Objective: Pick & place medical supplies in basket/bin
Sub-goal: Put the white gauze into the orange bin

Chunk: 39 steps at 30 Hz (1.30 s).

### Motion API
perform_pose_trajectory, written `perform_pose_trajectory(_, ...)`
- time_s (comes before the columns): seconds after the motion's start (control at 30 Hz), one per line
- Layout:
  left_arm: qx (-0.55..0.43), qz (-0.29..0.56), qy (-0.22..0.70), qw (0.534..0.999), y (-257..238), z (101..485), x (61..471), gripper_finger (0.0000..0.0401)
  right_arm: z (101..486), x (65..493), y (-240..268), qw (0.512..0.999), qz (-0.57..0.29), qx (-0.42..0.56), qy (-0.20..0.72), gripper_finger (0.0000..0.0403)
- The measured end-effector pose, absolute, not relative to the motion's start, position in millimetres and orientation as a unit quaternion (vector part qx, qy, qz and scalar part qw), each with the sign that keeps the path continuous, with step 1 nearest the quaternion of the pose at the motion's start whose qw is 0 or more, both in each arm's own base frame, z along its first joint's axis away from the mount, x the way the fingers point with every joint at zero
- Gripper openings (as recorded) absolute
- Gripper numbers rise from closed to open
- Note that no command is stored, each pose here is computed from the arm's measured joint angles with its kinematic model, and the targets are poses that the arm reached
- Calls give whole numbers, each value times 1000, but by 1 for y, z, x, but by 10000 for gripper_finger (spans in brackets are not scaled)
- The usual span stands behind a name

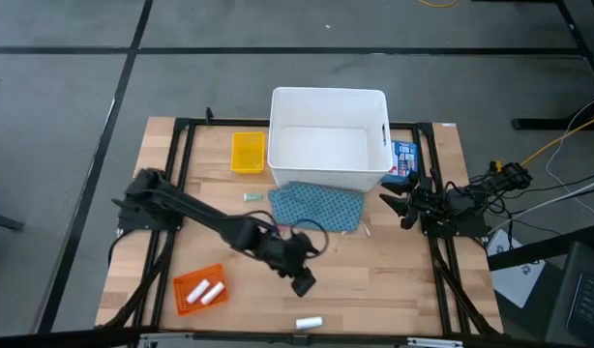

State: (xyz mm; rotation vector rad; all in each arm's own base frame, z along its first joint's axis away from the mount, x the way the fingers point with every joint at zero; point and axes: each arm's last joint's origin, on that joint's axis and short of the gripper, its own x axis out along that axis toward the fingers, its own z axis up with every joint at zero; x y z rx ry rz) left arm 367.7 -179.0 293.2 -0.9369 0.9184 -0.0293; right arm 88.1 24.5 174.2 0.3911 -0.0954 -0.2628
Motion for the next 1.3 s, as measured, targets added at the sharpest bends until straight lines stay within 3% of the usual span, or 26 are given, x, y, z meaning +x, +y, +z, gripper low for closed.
perform_pose_trajectory(0.27, -374, -42, 478, 794, -204, 279, 421, 200, 174, 88, 24, 971, -130, 193, -47, 224)
perform_pose_trajectory(0.53, -345, -50, 539, 767, -236, 264, 442, 200, 174, 88, 24, 971, -130, 193, -47, 224)
perform_pose_trajectory(0.9, -381, -32, 553, 740, -288, 244, 436, 200, 174, 88, 24, 974, -131, 180, -45, 224)
perform_pose_trajectory(1.07, -356, 27, 562, 746, -289, 238, 426, 200, 174, 88, 24, 976, -132, 169, -44, 224)
perform_pose_trajectory(1.3, -337, 36, 568, 750, -284, 232, 428, 200, 174, 88, 24, 976, -131, 168, -43, 224)
